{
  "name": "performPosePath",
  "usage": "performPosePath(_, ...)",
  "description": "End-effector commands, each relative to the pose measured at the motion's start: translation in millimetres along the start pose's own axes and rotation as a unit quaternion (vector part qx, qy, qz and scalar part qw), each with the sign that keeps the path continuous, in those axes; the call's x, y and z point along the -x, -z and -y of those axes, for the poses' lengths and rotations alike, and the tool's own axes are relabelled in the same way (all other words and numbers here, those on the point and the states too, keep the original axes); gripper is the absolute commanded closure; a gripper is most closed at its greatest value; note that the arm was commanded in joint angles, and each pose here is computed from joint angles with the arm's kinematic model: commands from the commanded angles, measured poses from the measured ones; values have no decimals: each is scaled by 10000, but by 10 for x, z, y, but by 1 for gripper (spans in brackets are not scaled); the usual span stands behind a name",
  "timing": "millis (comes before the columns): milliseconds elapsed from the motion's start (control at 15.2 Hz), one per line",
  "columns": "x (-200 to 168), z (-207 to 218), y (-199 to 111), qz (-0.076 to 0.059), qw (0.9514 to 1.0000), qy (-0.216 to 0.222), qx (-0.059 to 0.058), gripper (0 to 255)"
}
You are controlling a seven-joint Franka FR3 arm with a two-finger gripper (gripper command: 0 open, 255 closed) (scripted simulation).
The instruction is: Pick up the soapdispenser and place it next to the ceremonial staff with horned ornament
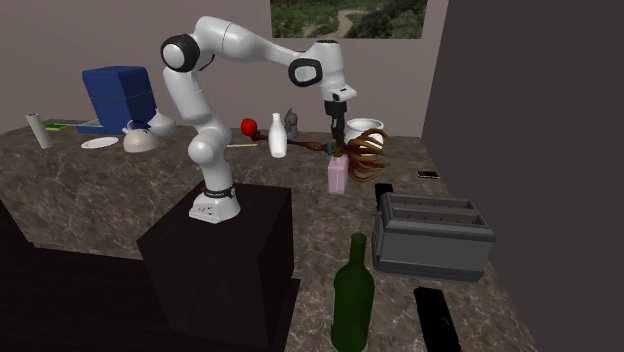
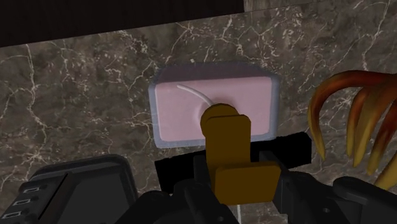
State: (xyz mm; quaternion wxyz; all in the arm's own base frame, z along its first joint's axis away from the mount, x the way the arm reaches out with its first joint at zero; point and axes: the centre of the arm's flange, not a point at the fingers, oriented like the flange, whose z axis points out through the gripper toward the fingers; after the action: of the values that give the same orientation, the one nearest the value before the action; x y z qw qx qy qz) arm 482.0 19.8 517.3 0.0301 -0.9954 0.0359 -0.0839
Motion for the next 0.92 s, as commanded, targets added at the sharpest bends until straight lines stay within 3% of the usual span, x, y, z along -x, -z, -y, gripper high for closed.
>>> performPosePath(0, 12, -14, -106, -5, 10000, 0, -1, 255)
performPosePath(858, 125, -59, -782, -5, 10000, 0, -1, 255)
